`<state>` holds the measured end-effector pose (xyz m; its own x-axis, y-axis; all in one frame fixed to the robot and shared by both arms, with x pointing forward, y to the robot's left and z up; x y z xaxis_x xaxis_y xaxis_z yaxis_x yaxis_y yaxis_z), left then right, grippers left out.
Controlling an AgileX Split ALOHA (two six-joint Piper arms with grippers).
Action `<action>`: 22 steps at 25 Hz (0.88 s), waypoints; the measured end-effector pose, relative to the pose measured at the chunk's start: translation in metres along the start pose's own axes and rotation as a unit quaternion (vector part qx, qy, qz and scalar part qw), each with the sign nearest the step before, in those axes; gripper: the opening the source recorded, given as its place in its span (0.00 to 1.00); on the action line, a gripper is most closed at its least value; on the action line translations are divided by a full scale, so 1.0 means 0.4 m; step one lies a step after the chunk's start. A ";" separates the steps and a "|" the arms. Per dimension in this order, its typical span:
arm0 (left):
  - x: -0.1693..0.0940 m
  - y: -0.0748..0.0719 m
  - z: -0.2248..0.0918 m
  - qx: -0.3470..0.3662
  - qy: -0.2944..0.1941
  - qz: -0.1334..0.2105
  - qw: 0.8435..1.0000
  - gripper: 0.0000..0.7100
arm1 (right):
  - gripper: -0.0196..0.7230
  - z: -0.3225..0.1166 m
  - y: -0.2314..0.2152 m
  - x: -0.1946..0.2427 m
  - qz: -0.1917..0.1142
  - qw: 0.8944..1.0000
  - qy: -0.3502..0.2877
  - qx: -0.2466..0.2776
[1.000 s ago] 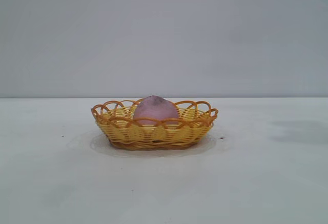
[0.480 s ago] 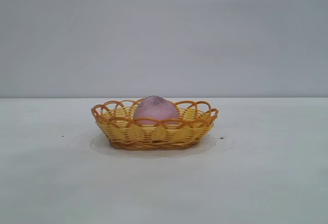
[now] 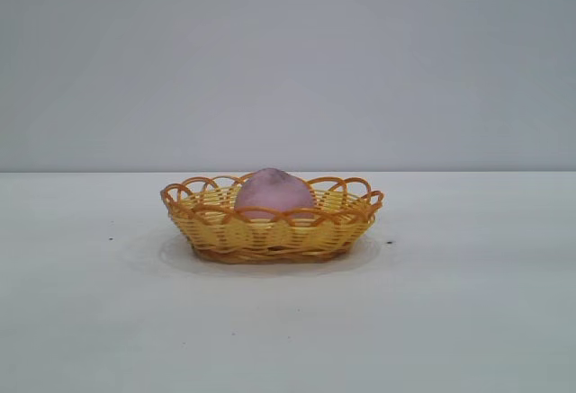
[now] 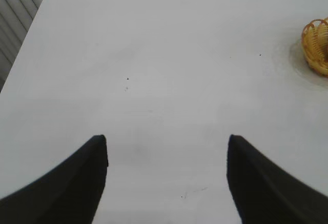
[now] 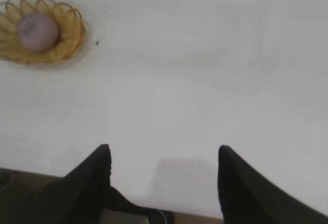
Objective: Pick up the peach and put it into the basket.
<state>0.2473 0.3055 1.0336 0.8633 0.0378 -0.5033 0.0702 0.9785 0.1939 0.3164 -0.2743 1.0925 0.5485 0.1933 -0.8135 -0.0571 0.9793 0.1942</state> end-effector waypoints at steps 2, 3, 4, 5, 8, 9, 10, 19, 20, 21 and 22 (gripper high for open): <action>0.000 0.000 0.000 0.000 0.000 0.000 1.000 0.68 | 0.54 -0.060 -0.013 0.012 0.001 1.000 -0.005 -0.001; 0.000 0.000 0.000 0.000 0.000 0.000 1.000 0.68 | 0.54 -0.086 -0.019 0.015 0.002 1.000 -0.012 -0.001; 0.000 0.000 0.000 0.000 0.000 0.000 1.000 0.68 | 0.54 -0.105 -0.023 0.017 0.004 1.000 -0.020 -0.002; 0.000 0.000 0.000 0.000 0.000 0.000 1.000 0.68 | 0.54 -0.124 -0.027 0.018 0.006 0.999 -0.032 -0.003; 0.000 0.000 0.000 0.000 0.000 0.000 1.000 0.68 | 0.54 -0.167 -0.036 0.019 0.013 0.998 -0.066 -0.006; 0.000 0.000 0.000 0.000 0.000 0.000 1.000 0.68 | 0.54 -0.179 -0.038 0.022 0.015 0.997 -0.076 -0.006; 0.000 0.000 0.000 0.000 0.000 0.000 1.000 0.68 | 0.54 -0.190 -0.041 0.027 0.016 0.996 -0.083 -0.007; 0.000 0.000 0.000 0.000 0.000 0.000 1.000 0.68 | 0.54 -0.207 -0.053 0.037 0.017 0.988 -0.153 -0.012; 0.000 0.000 0.000 0.000 0.000 0.000 1.000 0.68 | 0.54 -0.206 -0.053 0.037 0.017 0.988 -0.153 -0.012; 0.000 0.000 0.000 0.000 0.000 0.000 1.000 0.68 | 0.54 -0.206 -0.053 0.037 0.017 0.988 -0.154 -0.012; 0.000 0.000 0.000 0.000 0.000 0.000 1.000 0.68 | 0.54 -0.205 -0.053 0.037 0.016 0.988 -0.155 -0.012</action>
<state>0.2473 0.3055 1.0336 0.8633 0.0378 -0.5033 0.0702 0.9785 0.1939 0.2572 -0.2875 1.0313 0.7743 0.2009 -0.6001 -0.0973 0.9748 0.2007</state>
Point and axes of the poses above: a point on each arm's last joint axis where the gripper is mounted, x pointing out along that axis toward the gripper, y along the wrist's bending axis when the last joint is at zero, z = x × y, the point moved 2 cm from there along x, pointing out along that axis toward the gripper, and after that the axes turned 12 degrees about x, right-handed, at the moved point
